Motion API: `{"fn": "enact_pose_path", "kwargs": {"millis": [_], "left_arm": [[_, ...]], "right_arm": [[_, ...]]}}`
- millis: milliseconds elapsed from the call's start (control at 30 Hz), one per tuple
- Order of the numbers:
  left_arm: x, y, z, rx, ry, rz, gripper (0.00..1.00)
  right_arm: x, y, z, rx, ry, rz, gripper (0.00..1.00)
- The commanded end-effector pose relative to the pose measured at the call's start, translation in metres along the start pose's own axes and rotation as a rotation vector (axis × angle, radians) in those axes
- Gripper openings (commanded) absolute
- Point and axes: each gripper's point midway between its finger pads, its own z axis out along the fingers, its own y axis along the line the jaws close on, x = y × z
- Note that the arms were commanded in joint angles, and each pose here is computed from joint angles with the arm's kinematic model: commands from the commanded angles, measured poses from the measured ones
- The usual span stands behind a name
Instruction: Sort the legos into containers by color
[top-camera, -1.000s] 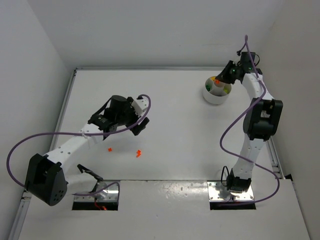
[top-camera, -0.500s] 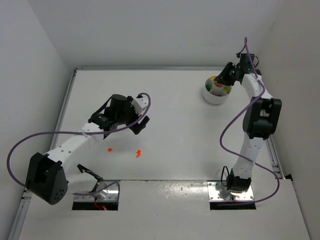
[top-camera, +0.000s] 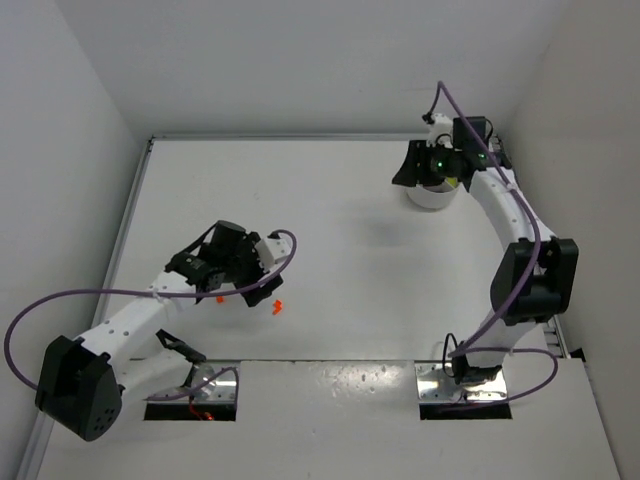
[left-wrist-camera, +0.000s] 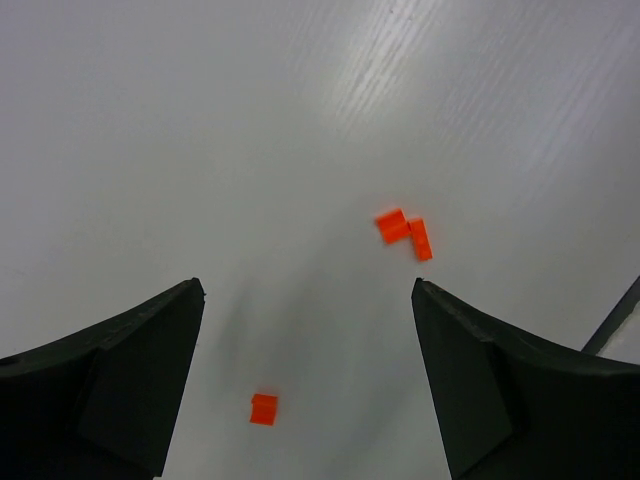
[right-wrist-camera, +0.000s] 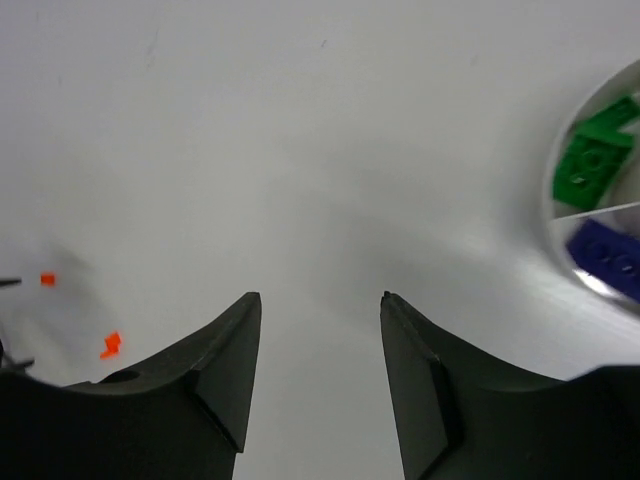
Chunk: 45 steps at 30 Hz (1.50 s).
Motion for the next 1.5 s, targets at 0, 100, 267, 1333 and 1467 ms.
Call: {"fn": "enact_pose_path", "kwargs": {"millis": [0, 100, 267, 1333, 1467], "left_arm": [[0.009, -0.005, 0.000, -0.007, 0.038, 0.039, 0.90], [0.030, 0.012, -0.003, -0.083, 0.130, 0.005, 0.86], [0.086, 0.046, -0.022, -0.240, 0.330, -0.071, 0.83], [0.150, 0.050, -0.008, -0.003, 0.382, -0.032, 0.68], [0.148, 0.049, -0.002, 0.008, 0.374, -0.024, 0.66]], "right_arm": [[0.037, 0.018, -0.002, -0.046, 0.077, -0.123, 0.52], [0.052, 0.036, -0.001, -0.084, 0.117, -0.210, 0.52], [0.065, 0.052, 0.002, -0.115, 0.164, -0.348, 0.52], [0.072, 0.077, 0.039, -0.141, 0.222, -0.435, 0.52], [0.071, 0.076, 0.041, -0.141, 0.222, -0.435, 0.52]]}}
